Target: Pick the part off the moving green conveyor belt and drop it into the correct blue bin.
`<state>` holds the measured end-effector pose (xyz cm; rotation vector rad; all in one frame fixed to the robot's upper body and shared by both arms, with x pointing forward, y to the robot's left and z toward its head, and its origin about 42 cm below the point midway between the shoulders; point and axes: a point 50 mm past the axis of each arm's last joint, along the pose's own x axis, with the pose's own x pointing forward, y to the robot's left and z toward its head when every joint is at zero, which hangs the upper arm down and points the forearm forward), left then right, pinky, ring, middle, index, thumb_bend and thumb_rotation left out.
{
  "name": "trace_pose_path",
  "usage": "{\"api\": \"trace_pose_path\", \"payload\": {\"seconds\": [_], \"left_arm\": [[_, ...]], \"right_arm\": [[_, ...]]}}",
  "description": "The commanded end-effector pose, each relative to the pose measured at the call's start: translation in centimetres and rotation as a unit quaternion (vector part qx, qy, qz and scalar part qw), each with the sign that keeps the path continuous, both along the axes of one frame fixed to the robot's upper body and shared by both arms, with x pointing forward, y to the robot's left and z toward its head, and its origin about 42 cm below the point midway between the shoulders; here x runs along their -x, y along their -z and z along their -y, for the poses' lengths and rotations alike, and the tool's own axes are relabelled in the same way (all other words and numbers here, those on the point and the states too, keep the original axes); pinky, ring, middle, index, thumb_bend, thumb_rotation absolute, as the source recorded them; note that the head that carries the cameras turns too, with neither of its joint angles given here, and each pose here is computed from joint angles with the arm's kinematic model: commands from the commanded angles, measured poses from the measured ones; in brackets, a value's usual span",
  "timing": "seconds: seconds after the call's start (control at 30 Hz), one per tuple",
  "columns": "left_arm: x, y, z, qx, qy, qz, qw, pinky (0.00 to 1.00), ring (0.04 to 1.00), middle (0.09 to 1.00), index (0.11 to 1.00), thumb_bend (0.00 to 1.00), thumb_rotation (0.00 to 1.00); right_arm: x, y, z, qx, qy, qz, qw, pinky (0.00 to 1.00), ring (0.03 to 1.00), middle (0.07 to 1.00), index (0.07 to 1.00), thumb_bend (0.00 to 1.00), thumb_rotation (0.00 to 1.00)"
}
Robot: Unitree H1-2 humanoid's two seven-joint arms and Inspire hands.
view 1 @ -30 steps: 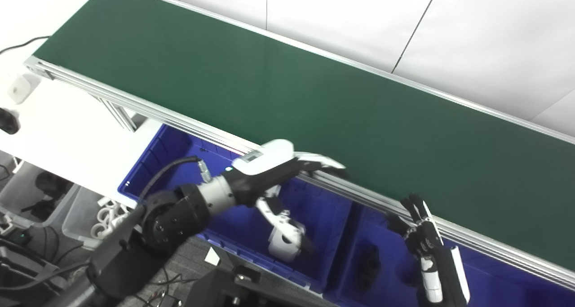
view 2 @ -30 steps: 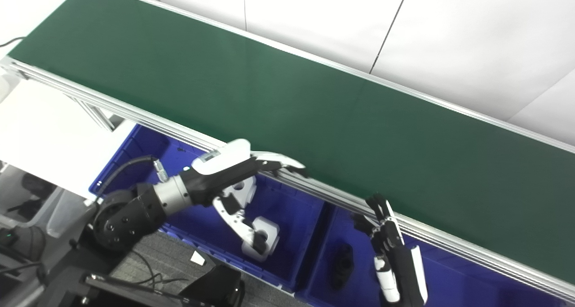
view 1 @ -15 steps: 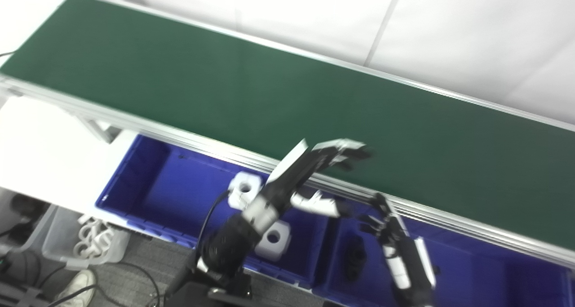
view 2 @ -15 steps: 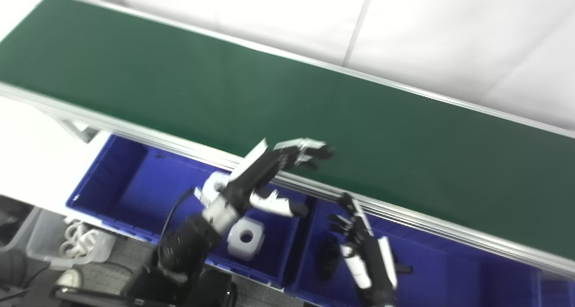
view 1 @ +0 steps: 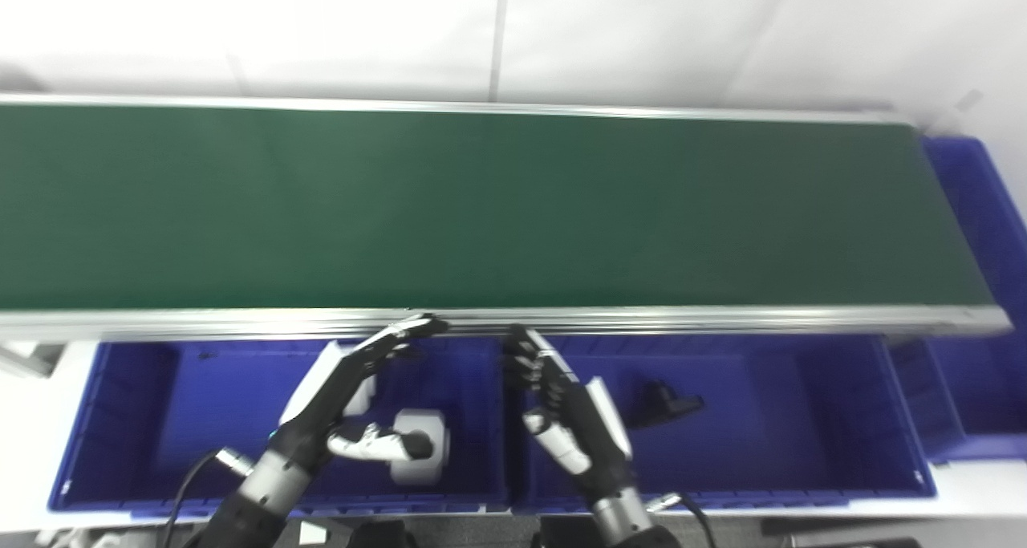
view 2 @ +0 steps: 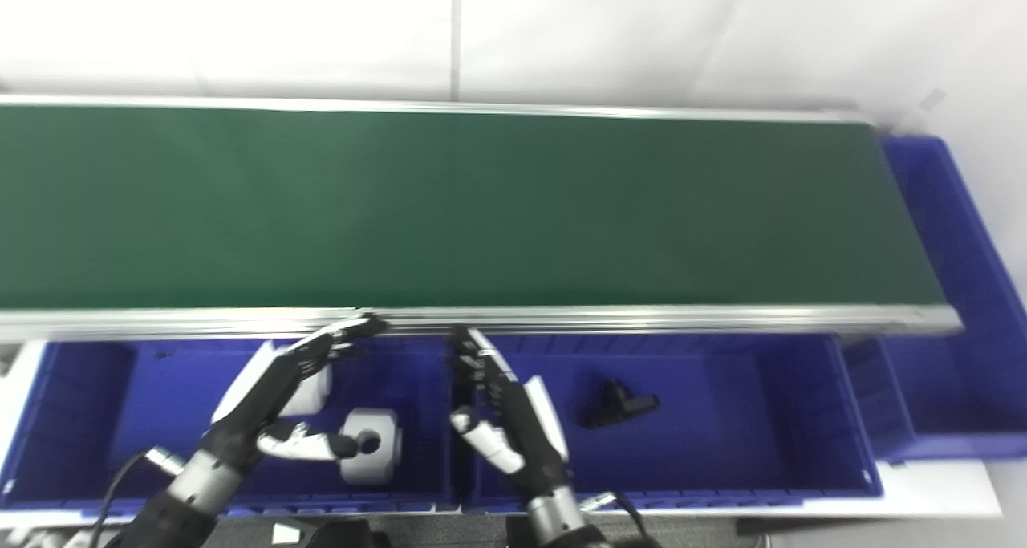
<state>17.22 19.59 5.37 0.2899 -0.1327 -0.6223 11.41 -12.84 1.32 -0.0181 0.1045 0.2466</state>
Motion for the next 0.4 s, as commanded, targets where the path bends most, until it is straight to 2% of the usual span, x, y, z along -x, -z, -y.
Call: {"api": "trace_pose_path", "payload": {"seconds": [0.0, 0.37], "left_arm": [[0.4, -1.2, 0.0, 0.014, 0.007, 0.031, 0.999, 0.74, 0.844, 0.882, 0.795, 0.97, 0.64], [2.5, -1.0, 0.5, 0.003, -0.001, 0.029, 1.000, 0.71, 0.831, 0.861, 0.789, 0.99, 0.65]], "right_arm": [[-0.2, -0.8, -0.2, -0.009, 0.003, 0.037, 0.999, 0.83, 0.858, 0.912, 0.929, 0.84, 0.90], [0.3, -0.4, 0.8, -0.002, 0.001, 0.031, 1.000, 0.84, 0.860, 0.909, 0.937, 0.85, 0.94]]}}
